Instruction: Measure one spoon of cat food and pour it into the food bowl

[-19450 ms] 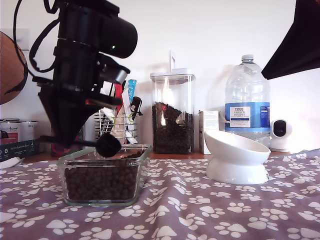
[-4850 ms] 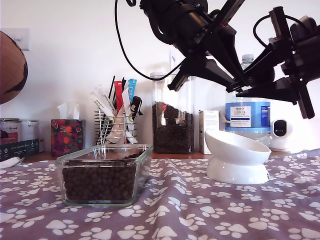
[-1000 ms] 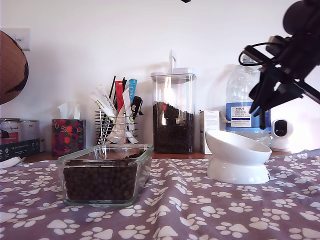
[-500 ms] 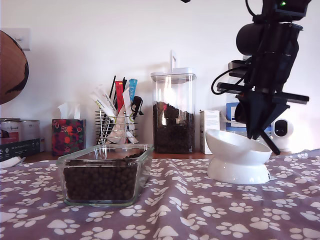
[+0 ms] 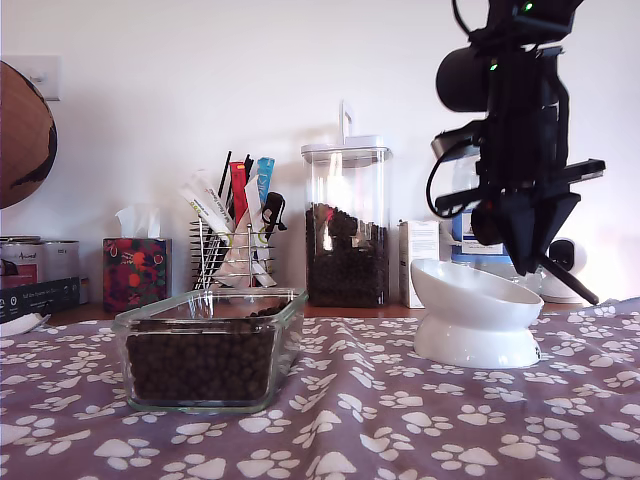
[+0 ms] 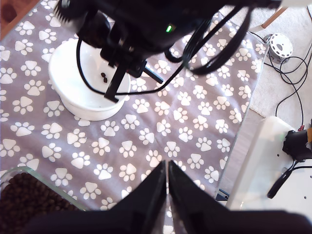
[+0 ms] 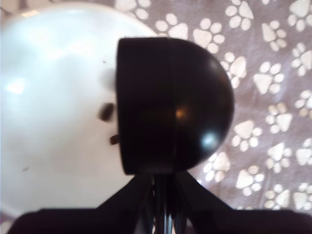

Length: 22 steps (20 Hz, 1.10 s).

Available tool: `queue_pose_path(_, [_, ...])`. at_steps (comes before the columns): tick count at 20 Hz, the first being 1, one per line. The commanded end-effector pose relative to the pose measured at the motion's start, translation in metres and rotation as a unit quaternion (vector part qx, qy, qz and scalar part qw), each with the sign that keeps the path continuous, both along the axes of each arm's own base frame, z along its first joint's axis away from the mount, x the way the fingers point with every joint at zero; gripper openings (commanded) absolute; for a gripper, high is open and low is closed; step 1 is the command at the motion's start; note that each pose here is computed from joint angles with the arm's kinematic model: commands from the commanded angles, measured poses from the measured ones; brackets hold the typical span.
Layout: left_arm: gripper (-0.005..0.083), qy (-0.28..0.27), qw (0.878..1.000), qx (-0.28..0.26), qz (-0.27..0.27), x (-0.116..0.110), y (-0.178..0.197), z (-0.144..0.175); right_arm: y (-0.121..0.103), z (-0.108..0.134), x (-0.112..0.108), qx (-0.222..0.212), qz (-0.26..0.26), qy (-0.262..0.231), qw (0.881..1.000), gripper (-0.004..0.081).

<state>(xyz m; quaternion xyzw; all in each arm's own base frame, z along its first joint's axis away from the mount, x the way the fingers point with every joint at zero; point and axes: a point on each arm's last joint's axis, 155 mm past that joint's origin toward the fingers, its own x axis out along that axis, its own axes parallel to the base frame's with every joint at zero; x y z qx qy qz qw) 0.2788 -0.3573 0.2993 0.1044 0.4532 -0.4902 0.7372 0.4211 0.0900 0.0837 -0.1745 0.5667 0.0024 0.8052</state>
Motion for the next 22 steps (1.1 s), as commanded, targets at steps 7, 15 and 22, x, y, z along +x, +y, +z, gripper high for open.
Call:
queue_pose_path(7, [-0.0020, -0.002, 1.000, -0.015, -0.011, -0.012, -0.002, 0.012, -0.016, 0.016, 0.016, -0.116, 0.026, -0.046, 0.992, -0.0011])
queue_pose_path(15, [-0.0020, -0.003, 1.000, -0.014, -0.010, -0.012, -0.002, 0.011, -0.013, 0.036, 0.021, -0.202, 0.053, -0.075, 0.975, -0.0011])
queue_pose_path(22, [-0.0020, -0.018, 1.000, -0.006, -0.016, -0.009, 0.000, 0.010, -0.004, 0.024, 0.012, -0.175, 0.081, -0.044, 0.980, -0.0011])
